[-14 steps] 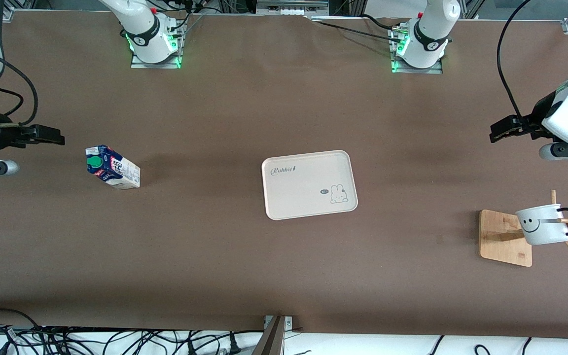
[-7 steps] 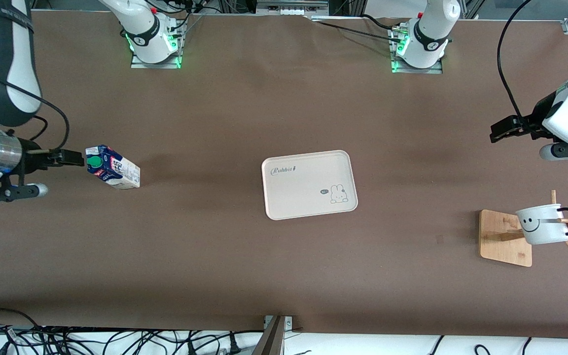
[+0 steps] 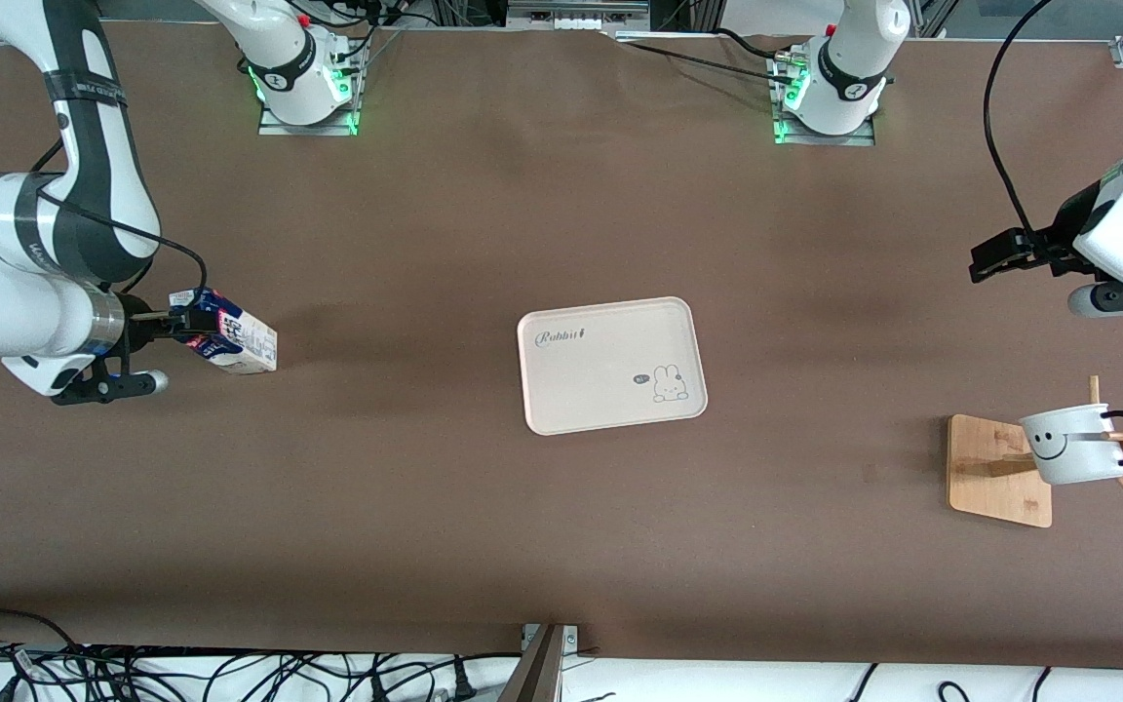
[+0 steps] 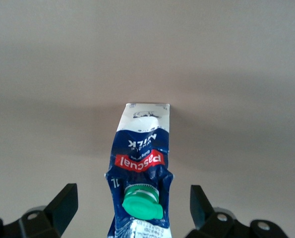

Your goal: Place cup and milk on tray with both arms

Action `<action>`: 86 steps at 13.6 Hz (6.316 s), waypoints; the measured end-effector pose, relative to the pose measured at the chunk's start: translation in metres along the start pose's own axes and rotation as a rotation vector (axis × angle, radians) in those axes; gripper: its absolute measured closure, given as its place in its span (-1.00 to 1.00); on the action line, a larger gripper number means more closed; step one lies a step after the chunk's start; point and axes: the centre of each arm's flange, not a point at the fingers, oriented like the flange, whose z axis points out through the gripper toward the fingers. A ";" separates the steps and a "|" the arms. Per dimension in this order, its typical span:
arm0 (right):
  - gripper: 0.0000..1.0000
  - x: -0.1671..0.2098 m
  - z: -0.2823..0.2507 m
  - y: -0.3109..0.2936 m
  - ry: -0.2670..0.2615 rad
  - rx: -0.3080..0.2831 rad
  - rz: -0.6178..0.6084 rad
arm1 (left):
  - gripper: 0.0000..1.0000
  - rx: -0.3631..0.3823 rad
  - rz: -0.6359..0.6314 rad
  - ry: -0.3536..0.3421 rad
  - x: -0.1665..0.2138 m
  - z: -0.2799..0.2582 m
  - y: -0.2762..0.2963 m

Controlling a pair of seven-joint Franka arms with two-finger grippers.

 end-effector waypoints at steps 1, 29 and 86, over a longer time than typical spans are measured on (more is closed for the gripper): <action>-1.00 -0.001 0.005 0.000 -0.011 0.002 -0.001 | -1.00 0.000 0.000 0.000 0.000 0.000 0.000; 0.07 -0.021 -0.034 0.006 0.055 0.007 -0.060 | -1.00 -0.008 -0.008 0.064 0.047 0.026 -0.007; 0.03 0.025 0.018 -0.506 0.208 0.056 -0.095 | 0.82 0.168 0.193 0.659 0.055 0.145 -0.059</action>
